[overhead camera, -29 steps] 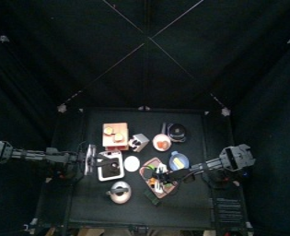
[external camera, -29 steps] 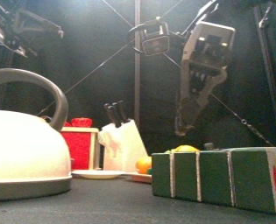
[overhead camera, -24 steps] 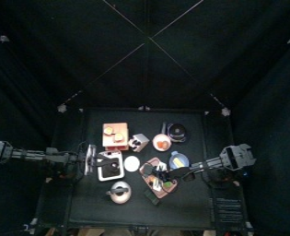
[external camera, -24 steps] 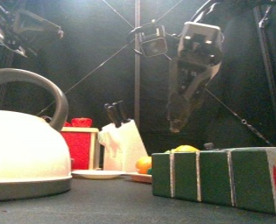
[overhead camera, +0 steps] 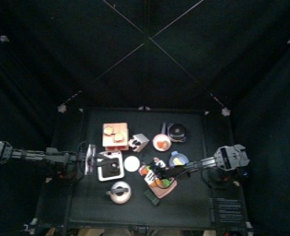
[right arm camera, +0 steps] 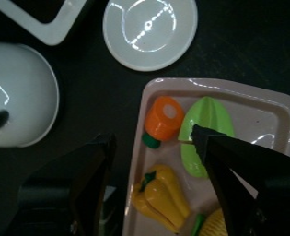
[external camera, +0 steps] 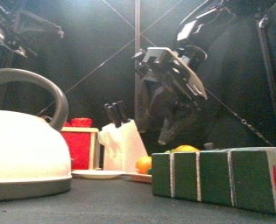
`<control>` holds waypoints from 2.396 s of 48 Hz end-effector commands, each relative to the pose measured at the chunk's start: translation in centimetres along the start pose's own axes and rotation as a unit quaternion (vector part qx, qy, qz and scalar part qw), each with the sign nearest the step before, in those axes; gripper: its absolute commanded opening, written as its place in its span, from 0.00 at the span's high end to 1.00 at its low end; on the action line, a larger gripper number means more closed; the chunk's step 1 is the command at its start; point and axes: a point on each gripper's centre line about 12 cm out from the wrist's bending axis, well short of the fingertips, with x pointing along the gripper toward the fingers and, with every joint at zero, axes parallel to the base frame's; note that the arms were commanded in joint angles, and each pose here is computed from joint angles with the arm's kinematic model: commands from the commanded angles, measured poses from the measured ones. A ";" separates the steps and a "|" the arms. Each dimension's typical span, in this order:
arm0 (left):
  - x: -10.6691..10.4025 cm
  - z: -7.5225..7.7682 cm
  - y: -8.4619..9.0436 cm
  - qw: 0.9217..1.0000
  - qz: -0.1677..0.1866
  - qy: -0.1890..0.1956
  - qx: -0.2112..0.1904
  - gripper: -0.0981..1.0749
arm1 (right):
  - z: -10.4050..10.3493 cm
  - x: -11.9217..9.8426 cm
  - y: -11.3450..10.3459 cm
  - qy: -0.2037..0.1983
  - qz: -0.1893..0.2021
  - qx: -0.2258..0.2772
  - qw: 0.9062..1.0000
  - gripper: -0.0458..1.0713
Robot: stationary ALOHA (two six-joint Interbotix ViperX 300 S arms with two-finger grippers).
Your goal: Grab carrot top
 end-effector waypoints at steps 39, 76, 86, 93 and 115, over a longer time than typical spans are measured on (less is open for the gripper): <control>0.2 0.5 0.2 1.000 0.004 -0.009 -0.001 0.41 | -0.1 2.3 0.7 0.015 -0.011 0.124 0.992 0.11; 0.1 0.4 0.2 1.000 0.004 -0.008 0.000 0.41 | -0.3 3.3 -0.5 0.013 -0.049 0.099 0.994 0.19; 0.1 0.4 0.2 1.000 0.004 -0.008 0.000 0.41 | -0.4 3.7 -0.8 0.013 -0.055 0.091 0.994 0.26; 0.1 0.5 0.2 1.000 0.004 -0.009 0.001 0.41 | -0.6 4.3 -0.9 0.015 -0.061 0.086 0.994 0.26; 0.1 0.4 0.2 1.000 0.004 -0.008 0.000 0.41 | -0.5 4.6 -1.3 0.013 -0.066 0.083 0.994 0.27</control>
